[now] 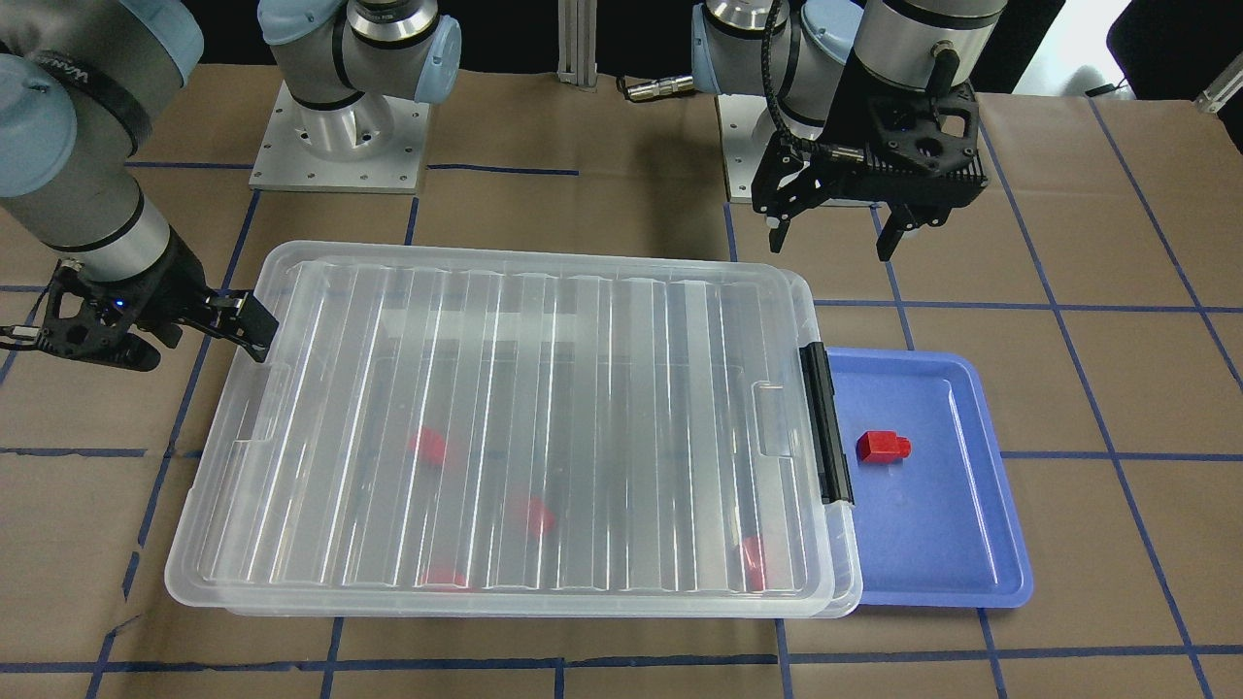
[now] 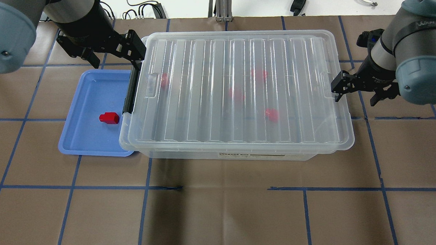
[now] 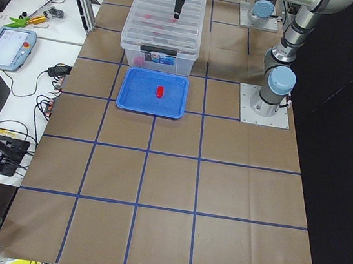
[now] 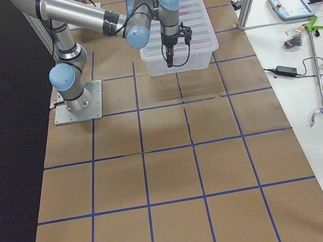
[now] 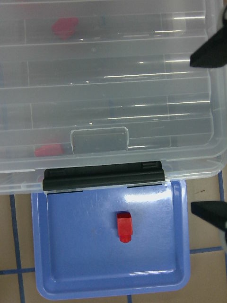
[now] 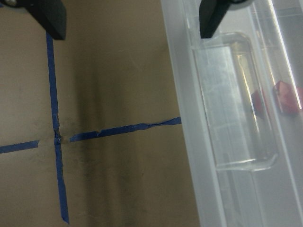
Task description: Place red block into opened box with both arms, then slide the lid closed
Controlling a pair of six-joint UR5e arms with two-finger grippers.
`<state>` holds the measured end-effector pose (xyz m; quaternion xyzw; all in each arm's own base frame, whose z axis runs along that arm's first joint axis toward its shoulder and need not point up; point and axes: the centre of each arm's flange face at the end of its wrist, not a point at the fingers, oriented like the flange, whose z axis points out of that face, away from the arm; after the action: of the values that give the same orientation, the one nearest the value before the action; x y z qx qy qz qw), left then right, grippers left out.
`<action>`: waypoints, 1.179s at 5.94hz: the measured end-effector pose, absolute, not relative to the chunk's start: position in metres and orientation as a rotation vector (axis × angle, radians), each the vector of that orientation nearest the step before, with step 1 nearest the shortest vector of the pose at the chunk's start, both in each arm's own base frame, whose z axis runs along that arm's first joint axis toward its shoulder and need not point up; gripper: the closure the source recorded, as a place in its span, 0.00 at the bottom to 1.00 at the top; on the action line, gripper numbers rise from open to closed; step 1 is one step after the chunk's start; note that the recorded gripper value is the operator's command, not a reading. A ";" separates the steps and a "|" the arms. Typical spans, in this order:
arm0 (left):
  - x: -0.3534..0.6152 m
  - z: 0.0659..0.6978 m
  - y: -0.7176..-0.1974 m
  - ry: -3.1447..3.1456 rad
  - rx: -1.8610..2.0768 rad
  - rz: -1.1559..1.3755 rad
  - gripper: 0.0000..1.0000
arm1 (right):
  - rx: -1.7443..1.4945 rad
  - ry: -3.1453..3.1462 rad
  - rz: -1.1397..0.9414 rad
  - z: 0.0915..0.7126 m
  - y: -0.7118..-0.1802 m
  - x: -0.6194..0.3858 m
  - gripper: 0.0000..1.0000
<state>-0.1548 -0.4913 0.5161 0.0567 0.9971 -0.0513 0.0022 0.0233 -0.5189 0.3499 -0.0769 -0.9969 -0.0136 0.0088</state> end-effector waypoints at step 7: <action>-0.070 0.486 -0.518 2.699 1.532 -0.046 0.03 | -0.055 -3.094 0.024 0.345 -0.531 -0.045 0.00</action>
<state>-0.0699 -0.5183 0.4861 0.4935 0.8694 -0.0147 0.0189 -0.0446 -0.5306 0.3451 -0.0176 -0.9995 0.0077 0.0237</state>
